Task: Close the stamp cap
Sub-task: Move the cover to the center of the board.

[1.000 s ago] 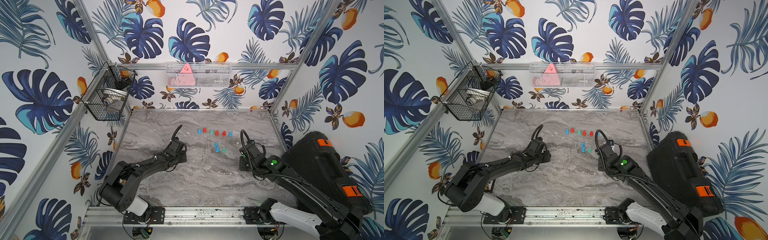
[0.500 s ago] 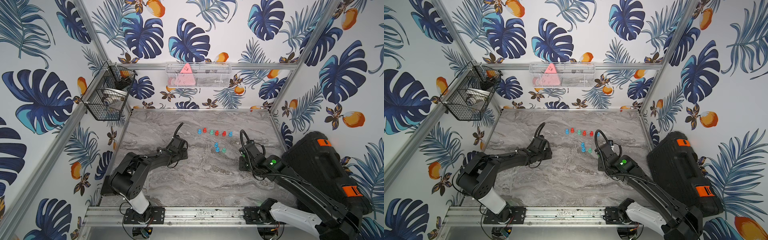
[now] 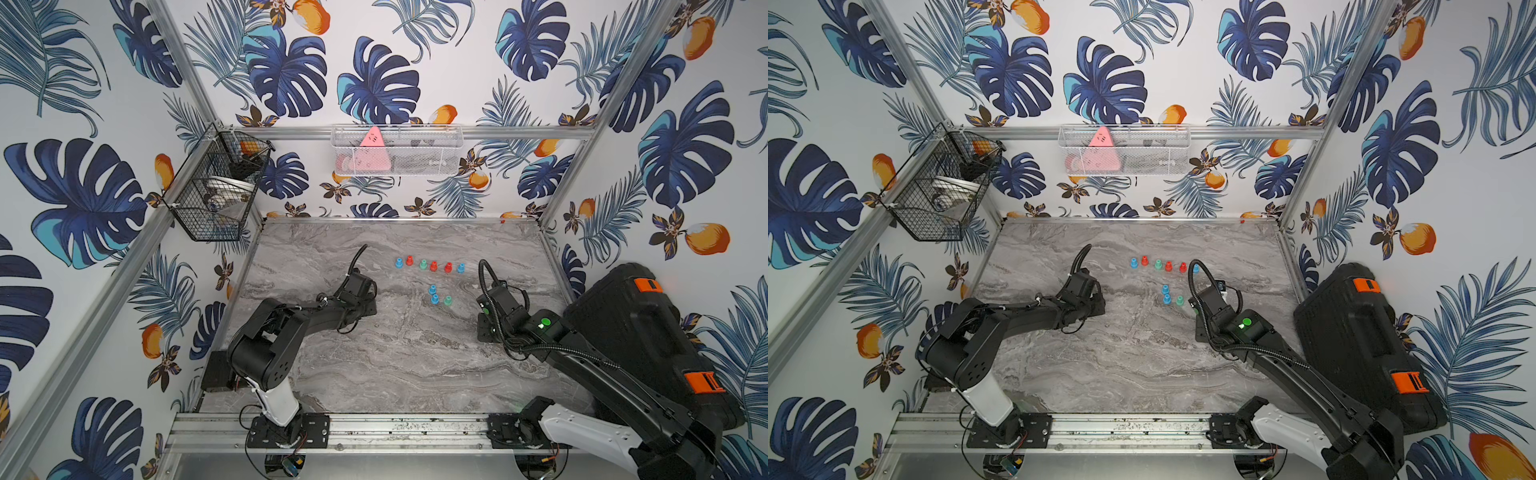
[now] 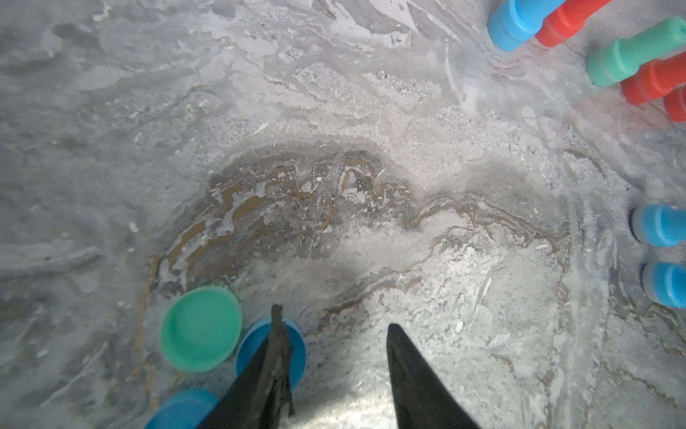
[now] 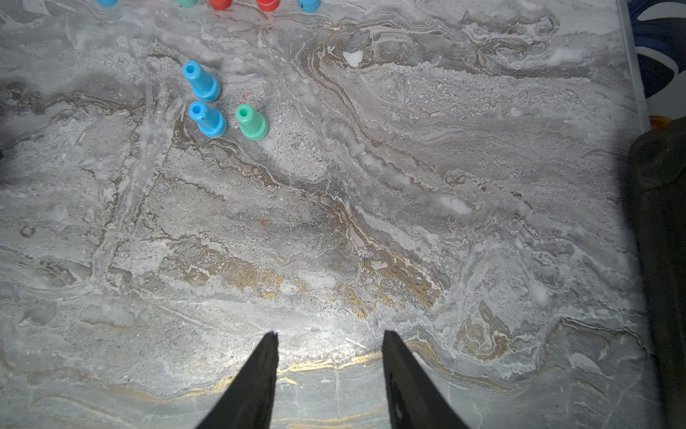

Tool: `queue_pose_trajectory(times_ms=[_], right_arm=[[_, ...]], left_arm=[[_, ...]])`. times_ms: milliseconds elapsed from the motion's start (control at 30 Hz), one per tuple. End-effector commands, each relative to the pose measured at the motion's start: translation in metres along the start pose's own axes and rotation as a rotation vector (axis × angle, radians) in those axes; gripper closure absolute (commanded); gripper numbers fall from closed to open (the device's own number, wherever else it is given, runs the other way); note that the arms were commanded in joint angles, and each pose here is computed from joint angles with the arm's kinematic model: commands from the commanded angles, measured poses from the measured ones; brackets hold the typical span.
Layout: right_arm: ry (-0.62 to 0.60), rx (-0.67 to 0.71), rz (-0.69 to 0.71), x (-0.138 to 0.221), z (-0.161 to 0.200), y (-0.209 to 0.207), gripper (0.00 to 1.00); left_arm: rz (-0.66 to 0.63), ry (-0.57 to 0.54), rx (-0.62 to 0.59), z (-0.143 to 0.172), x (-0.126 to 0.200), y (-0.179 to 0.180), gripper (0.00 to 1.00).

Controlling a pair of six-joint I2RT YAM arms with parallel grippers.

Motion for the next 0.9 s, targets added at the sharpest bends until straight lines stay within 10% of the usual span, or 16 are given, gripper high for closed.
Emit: queue_pose_trajectory(times_ms=[0, 867], right_arm=[[-0.014, -0.012, -0.011, 0.0, -0.002, 0.002, 0.51], [-0.03, -0.024, -0.019, 0.002, -0.003, 0.0, 0.51]], left_arm=[[0.0, 0.079, 0.009, 0.02, -0.001, 0.006, 0.52], [0.061, 0.131, -0.244, 0.114, 0.02, -0.087, 0.53]])
Point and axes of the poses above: each gripper's point midway between its finger pads, its own x axis back along the fingers, its own y axis along the line the jaws close on, z = x × y, the point moved 7 cm from there along x, back along the fingers, and after that the axes turned 4 degrees about -x, right-handed, at the moved point
